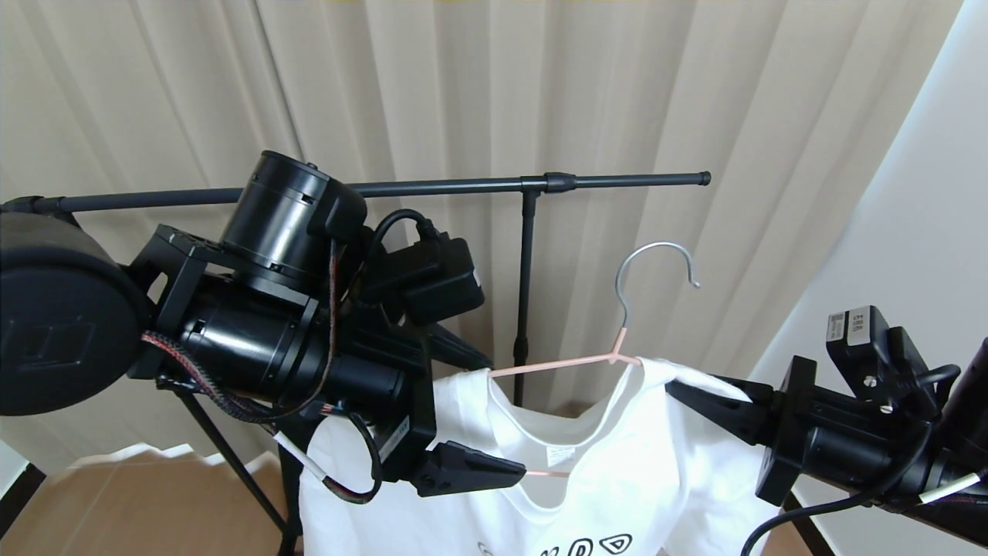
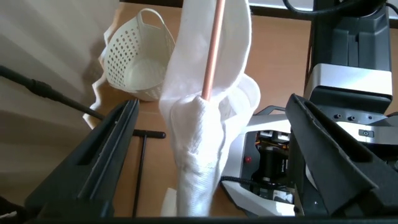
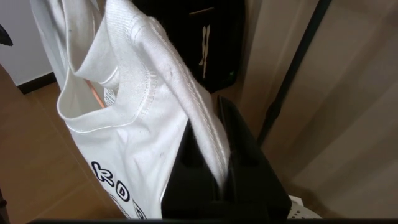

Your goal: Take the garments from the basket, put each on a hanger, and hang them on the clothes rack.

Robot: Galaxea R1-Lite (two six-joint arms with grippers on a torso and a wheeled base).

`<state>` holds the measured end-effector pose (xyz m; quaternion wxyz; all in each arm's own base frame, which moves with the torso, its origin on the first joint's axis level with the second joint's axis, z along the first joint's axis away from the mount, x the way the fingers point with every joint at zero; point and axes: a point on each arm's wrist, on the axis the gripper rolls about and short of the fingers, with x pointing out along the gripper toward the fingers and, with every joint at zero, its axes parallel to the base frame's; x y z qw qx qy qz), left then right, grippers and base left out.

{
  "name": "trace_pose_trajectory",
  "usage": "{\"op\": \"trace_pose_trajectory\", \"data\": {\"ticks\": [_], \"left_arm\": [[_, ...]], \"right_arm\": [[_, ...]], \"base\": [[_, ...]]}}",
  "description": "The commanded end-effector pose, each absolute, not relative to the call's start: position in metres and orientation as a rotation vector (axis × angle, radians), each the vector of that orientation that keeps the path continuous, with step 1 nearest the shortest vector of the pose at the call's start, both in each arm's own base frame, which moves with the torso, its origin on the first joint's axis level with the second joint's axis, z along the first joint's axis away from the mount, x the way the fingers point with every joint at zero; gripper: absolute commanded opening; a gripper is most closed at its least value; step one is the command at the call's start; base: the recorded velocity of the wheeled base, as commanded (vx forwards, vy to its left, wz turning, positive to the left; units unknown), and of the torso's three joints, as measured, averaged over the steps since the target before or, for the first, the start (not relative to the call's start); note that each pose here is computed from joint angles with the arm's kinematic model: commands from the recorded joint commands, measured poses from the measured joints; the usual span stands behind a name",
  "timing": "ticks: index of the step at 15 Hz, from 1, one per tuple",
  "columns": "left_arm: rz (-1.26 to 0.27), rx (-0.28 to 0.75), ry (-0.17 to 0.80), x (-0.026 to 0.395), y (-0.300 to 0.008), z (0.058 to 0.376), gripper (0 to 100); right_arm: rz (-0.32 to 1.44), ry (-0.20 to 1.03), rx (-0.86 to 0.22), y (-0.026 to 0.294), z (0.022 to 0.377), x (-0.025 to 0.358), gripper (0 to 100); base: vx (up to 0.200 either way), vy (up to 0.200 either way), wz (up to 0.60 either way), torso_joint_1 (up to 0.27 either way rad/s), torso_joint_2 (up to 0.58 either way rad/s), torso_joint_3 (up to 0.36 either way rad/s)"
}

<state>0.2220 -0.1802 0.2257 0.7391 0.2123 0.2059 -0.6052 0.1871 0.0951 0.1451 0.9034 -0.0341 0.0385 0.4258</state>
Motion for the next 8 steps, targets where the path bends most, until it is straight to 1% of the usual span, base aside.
{"op": "trace_pose_trajectory", "data": {"ticks": [1, 4, 8], "left_arm": [[-1.323, 0.464, 0.455, 0.223, -0.178, 0.225, 100], [-1.328, 0.424, 0.424, 0.227, -0.167, 0.233, 100], [-1.333, 0.422, 0.438, 0.225, -0.166, 0.229, 100]], "right_arm": [[0.880, 0.077, -0.070, 0.095, 0.146, 0.187, 0], [0.878, 0.072, -0.081, 0.095, 0.146, 0.188, 0], [0.878, 0.072, -0.081, 0.095, 0.146, 0.188, 0]], "base": [[0.000, 0.000, 0.00, 0.000, 0.00, 0.000], [0.000, 0.000, 0.00, 0.000, 0.00, 0.000], [0.000, 0.000, 0.00, 0.000, 0.00, 0.000]]}}
